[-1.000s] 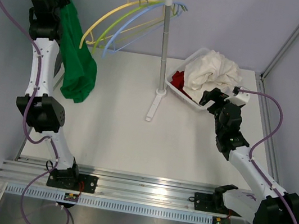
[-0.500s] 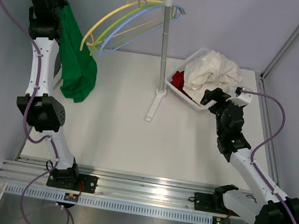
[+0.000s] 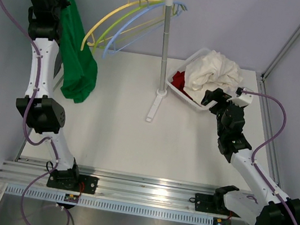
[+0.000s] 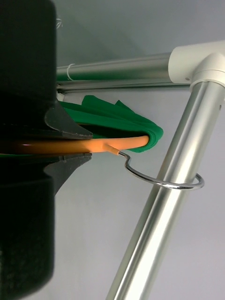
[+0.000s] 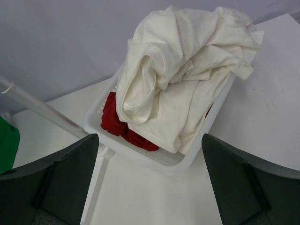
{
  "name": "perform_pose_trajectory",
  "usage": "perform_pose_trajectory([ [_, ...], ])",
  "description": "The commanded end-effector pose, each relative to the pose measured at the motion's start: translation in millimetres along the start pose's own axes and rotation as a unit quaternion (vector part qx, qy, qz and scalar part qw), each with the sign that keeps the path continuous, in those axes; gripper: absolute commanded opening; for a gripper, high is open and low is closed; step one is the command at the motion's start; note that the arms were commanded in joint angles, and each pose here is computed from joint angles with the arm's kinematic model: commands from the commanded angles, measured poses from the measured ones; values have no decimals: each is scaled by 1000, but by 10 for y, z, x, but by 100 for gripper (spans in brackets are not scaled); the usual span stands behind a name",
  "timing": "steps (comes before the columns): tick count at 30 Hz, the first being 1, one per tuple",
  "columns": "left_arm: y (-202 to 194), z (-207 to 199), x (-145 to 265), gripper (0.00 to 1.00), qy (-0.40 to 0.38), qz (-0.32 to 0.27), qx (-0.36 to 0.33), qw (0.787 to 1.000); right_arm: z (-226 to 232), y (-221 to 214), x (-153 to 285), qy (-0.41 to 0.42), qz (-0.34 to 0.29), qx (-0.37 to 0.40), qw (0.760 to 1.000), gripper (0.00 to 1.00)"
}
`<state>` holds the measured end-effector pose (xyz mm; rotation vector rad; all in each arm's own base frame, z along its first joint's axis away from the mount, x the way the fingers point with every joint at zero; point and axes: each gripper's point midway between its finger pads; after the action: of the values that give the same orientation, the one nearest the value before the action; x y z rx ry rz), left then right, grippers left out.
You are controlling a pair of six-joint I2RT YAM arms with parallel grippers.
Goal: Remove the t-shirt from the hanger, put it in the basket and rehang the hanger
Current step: Grab a hanger with a tshirt on it with the left arm
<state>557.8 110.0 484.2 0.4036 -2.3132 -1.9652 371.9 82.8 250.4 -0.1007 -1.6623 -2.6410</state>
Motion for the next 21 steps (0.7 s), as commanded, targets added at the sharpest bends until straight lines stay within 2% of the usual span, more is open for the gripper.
perform_pose_trajectory([
  [1, 1039, -271, 377, 0, -54, -136, 26, 989, 83, 131, -7, 12, -20, -3, 1000, 100],
  [11, 1194, -398, 598, 0, -89, -152, 28, 984, 102, 113, -9, 17, -16, -2, 1000, 100],
  [19, 994, -344, 634, 0, -78, -125, 37, 988, 103, 111, -13, 18, -14, 1, 1000, 99],
  [21, 1045, -361, 750, 0, -81, -128, 43, 988, 115, 103, -13, 21, -13, 1, 1000, 99],
])
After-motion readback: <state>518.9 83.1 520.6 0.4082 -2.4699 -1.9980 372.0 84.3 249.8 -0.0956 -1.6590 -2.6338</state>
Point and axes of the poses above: each gripper's point midway between its finger pads, its own x axis back along the fingers, its own z axis along the line the jaws close on, y = z × x, and after that the axes turned 3 degrees about -x, right-handed
